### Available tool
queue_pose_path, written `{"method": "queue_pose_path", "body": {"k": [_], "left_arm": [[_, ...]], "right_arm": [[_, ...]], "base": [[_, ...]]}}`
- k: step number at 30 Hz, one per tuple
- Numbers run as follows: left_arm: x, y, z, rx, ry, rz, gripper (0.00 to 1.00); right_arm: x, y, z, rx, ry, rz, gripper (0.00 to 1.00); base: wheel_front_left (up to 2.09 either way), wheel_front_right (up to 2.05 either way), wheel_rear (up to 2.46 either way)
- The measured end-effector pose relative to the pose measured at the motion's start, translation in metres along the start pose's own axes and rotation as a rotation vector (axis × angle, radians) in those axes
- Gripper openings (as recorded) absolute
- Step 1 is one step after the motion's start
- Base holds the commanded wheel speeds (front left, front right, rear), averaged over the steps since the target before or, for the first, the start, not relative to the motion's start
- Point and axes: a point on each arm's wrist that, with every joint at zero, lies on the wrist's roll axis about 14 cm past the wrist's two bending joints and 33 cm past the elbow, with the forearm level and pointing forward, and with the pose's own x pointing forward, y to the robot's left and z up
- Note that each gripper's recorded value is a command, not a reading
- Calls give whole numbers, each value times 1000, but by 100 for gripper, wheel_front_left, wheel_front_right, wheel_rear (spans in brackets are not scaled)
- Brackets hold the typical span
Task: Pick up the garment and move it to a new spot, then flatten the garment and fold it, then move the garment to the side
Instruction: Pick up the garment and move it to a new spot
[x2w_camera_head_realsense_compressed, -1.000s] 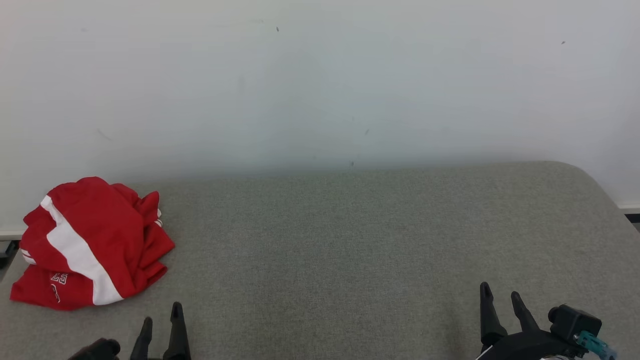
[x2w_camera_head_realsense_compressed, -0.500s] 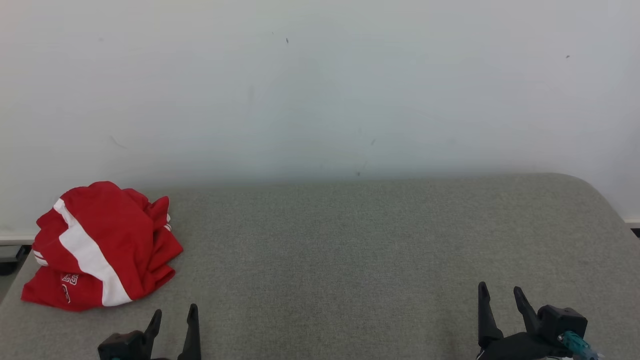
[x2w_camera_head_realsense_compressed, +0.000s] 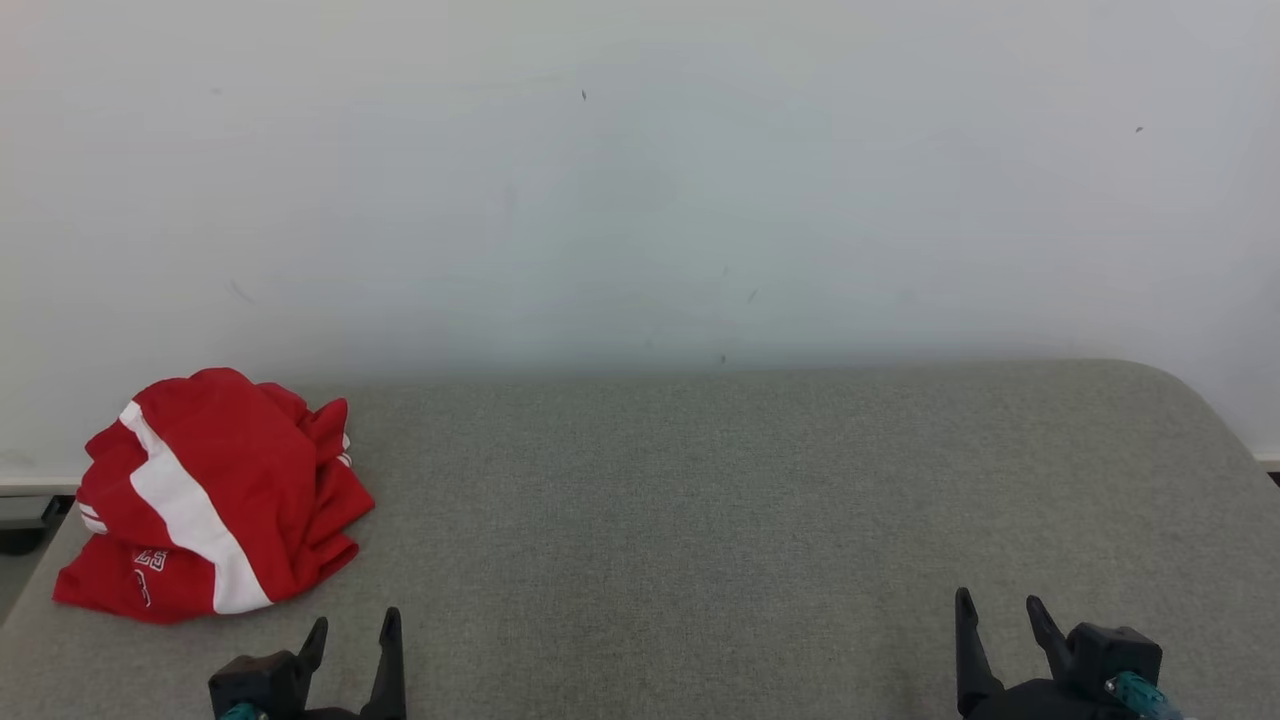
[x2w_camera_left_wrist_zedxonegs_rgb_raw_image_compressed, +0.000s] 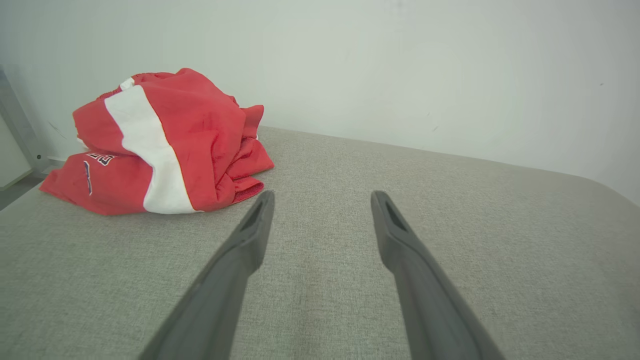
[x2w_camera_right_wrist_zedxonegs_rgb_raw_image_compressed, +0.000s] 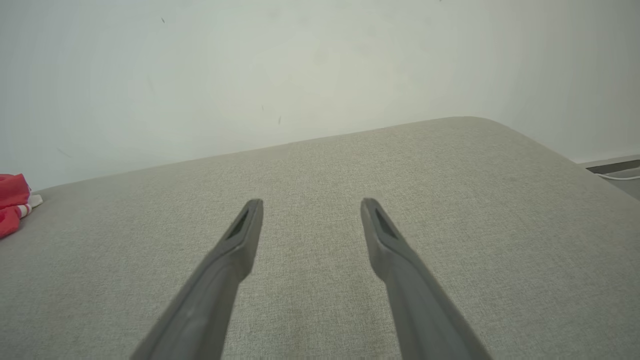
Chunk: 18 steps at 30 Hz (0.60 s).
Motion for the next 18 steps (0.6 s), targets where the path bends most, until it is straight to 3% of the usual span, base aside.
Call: {"method": "queue_pose_path", "body": {"k": [9,18], "left_arm": [[-2,13,7,-11,-10,53,100],[-26,67,9,-38,-26,225,100]], "right_arm": [[3,10,-11,-8,43,29,100],[15,80,-16,-13,83,220,100]], "base": [[0,0,0],[0,0,0]]}}
